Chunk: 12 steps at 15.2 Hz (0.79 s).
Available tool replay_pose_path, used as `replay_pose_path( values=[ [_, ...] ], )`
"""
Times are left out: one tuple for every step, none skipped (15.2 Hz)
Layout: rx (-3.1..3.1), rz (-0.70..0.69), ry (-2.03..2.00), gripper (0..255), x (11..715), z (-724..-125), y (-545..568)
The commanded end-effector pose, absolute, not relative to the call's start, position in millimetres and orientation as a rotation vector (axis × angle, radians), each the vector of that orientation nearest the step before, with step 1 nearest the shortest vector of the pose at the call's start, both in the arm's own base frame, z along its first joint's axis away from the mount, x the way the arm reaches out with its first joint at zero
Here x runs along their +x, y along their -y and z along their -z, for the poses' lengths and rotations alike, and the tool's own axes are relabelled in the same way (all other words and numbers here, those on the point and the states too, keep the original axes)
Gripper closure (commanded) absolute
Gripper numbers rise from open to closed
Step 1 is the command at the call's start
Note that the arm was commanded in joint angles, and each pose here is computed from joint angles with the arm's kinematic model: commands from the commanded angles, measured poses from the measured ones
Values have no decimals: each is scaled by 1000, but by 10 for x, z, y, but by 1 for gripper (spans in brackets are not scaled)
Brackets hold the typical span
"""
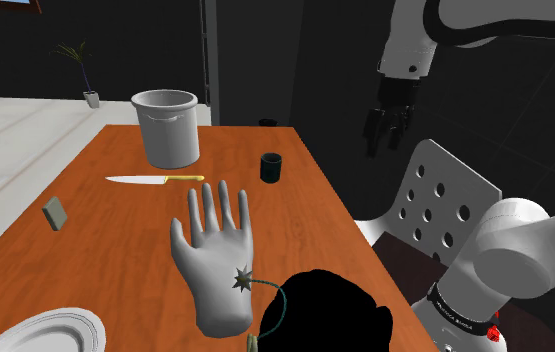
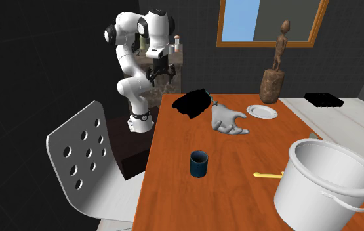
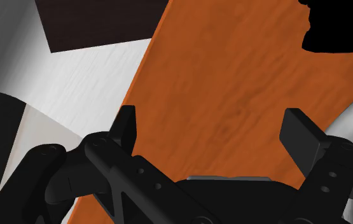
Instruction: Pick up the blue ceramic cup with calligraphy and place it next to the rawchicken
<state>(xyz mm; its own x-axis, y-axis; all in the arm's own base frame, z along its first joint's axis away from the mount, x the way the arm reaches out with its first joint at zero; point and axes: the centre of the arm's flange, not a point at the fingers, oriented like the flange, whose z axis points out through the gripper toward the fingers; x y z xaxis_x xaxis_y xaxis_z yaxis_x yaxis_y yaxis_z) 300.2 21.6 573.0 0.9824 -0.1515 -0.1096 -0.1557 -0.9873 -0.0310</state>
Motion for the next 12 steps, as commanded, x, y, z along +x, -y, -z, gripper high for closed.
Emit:
replay_pose_path(
  values=[
    [-3088, -166, -239, 0, 3002, -5730, -216],
    [-3089, -162, -243, 0, 3111, -5667, -196],
    [-3089, -157, -246, 0, 3220, -5604, -176],
    [-3089, -152, -249, 0, 3330, -5541, -155],
    [-3090, -148, -252, 0, 3439, -5479, -135],
    [-3090, -143, -255, 0, 3549, -5417, -114],
    [-3090, -139, -258, 0, 3659, -5355, -92],
    [-3090, -134, -261, 0, 3768, -5293, -71],
    [-3091, -129, -264, 0, 3878, -5232, -49],
    [-3091, -125, -268, 0, 3989, -5172, -27],
    [-3091, -120, -271, 0, 4099, -5111, -5],
    [-3091, -116, -274, 0, 4209, -5051, 18]
  ],
)
